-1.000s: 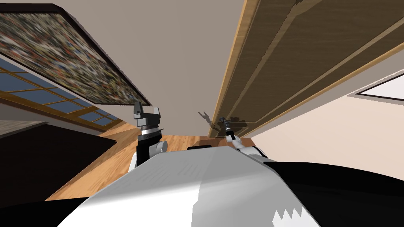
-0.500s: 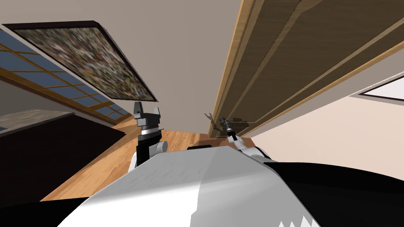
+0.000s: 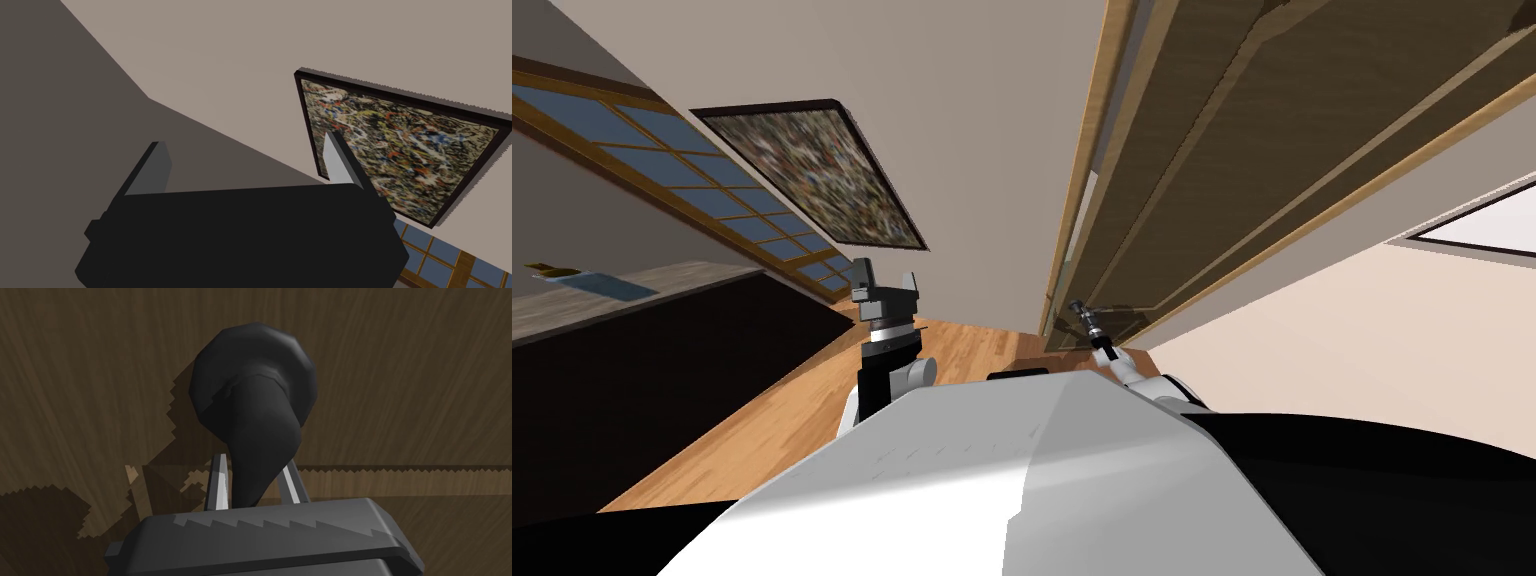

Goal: Pull the door open

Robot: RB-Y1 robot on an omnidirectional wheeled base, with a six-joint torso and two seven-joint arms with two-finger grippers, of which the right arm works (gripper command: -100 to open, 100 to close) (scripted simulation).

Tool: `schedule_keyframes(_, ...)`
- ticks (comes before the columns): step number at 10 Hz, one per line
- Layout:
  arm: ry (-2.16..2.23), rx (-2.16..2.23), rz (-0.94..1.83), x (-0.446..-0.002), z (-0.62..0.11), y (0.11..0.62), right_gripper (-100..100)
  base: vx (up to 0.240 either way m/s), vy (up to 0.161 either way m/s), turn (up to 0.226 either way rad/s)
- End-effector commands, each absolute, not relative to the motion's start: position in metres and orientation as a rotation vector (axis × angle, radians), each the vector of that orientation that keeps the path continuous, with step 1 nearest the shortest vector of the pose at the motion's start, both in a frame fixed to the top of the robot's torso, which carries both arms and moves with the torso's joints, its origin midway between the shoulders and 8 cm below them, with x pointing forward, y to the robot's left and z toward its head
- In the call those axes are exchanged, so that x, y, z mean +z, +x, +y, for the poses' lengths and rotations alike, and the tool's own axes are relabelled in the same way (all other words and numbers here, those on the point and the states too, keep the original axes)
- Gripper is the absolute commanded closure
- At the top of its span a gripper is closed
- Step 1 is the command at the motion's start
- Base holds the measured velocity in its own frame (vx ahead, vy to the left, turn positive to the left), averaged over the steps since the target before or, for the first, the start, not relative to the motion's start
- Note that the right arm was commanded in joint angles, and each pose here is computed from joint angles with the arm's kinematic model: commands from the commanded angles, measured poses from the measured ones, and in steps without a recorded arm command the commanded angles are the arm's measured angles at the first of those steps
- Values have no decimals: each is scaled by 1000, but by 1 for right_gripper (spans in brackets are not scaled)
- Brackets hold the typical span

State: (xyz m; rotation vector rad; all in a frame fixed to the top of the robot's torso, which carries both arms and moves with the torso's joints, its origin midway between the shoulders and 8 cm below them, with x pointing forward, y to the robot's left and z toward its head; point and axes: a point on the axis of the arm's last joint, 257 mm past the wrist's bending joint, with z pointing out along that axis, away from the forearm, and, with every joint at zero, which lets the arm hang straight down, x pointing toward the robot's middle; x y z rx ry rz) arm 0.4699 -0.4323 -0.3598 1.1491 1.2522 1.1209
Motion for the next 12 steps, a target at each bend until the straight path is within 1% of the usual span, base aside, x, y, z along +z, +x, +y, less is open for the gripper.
schedule_keyframes(1, 1131, 1139, 1267, -358, -433, 463, 100, -138, -64, 106)
schedule_keyframes(6, 1083, 1198, 1319, -355, -432, 442, 100, -197, -83, 96)
schedule_keyframes(9, 1078, 1212, 1335, -358, -430, 435, 100, -143, -51, 51)
schedule_keyframes(11, 1068, 1227, 1348, -359, -434, 420, 100, -199, -80, 202)
schedule_keyframes(12, 1066, 1230, 1350, -358, -435, 417, 100, -168, -97, 85)
